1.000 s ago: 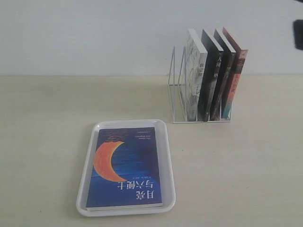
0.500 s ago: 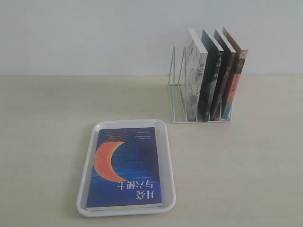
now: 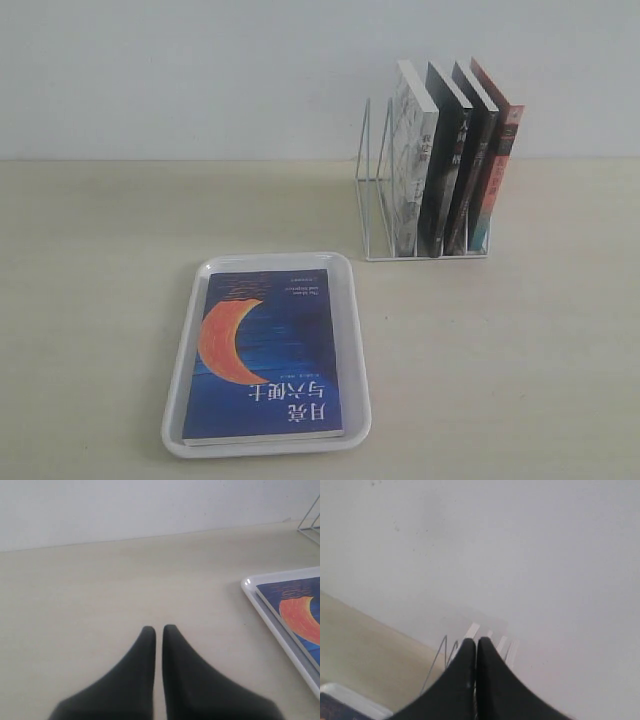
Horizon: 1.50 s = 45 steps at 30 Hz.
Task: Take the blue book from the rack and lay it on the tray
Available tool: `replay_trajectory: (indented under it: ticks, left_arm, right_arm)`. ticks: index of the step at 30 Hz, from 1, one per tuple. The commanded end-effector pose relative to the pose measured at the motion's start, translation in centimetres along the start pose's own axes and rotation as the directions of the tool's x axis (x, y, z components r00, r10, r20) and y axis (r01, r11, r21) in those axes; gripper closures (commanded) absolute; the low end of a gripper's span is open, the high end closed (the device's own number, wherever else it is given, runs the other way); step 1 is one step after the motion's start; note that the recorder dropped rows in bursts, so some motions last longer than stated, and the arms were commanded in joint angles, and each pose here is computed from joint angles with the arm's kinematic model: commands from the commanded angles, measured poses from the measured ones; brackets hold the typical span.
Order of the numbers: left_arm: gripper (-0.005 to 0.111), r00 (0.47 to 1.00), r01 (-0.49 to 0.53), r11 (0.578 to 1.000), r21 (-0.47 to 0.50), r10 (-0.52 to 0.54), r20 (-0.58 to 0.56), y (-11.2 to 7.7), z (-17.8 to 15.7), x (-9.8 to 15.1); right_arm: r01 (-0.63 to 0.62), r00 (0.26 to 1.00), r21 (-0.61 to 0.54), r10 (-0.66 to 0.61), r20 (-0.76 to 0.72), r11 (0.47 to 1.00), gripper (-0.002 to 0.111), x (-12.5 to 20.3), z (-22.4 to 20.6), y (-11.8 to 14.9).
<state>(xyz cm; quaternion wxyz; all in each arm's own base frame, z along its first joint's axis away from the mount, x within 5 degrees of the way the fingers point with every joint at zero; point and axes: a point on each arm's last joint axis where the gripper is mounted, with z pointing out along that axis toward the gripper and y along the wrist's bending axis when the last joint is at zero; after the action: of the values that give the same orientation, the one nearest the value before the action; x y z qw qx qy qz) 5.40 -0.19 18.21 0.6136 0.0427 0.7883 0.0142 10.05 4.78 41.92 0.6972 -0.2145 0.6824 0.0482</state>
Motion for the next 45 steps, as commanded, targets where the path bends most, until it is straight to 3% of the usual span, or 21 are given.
replay_trajectory:
  ticks: [1,4,7,12,18,26,30,40,45]
  left_arm:
    - [0.102,1.000,-0.001,1.000,-0.003,0.001,0.022,0.0,-0.1,-0.3]
    - [0.102,1.000,-0.001,1.000,-0.003,0.001,0.022,0.0,-0.1,-0.3]
    - [0.102,1.000,-0.001,1.000,-0.003,0.001,0.022,0.0,-0.1,-0.3]
    - [0.102,1.000,-0.001,1.000,-0.003,0.001,0.022,0.0,-0.1,-0.3]
    - [0.102,1.000,-0.001,1.000,-0.003,0.001,0.022,0.0,-0.1,-0.3]
    - [0.102,1.000,-0.001,1.000,-0.003,0.001,0.022,0.0,-0.1,-0.3]
    - [0.102,1.000,-0.001,1.000,-0.003,0.001,0.022,0.0,-0.1,-0.3]
    - [0.102,1.000,-0.001,1.000,-0.003,0.001,0.022,0.0,-0.1,-0.3]
    - [0.102,1.000,-0.001,1.000,-0.003,0.001,0.022,0.0,-0.1,-0.3]
  right_arm:
    - [-0.146,0.986,0.146,0.133,0.097,0.978,0.108,3.4,-1.1,-1.2]
    - [-0.258,0.964,0.287,0.224,0.146,0.922,0.108,7.1,-2.2,-1.8]
    - [-0.323,0.946,0.359,0.286,0.152,0.876,0.108,8.1,-2.7,-2.3]
    - [-0.282,0.959,0.372,0.268,0.090,0.884,0.108,8.6,-2.7,-2.2]
    - [-0.133,0.988,0.306,0.151,-0.035,0.943,0.108,9.1,-2.5,-1.4]
    - [-0.166,0.983,0.292,0.182,-0.026,0.942,0.108,9.1,-2.9,-1.1]
    - [-0.170,0.974,0.298,0.207,-0.094,0.939,0.108,9.8,-4.2,-0.6]
    - [-0.196,0.963,0.363,0.248,-0.102,0.911,0.108,17.3,-5.8,1.4]
    - [-0.286,0.931,0.377,0.348,-0.108,0.881,0.108,21.1,-5.9,2.3]
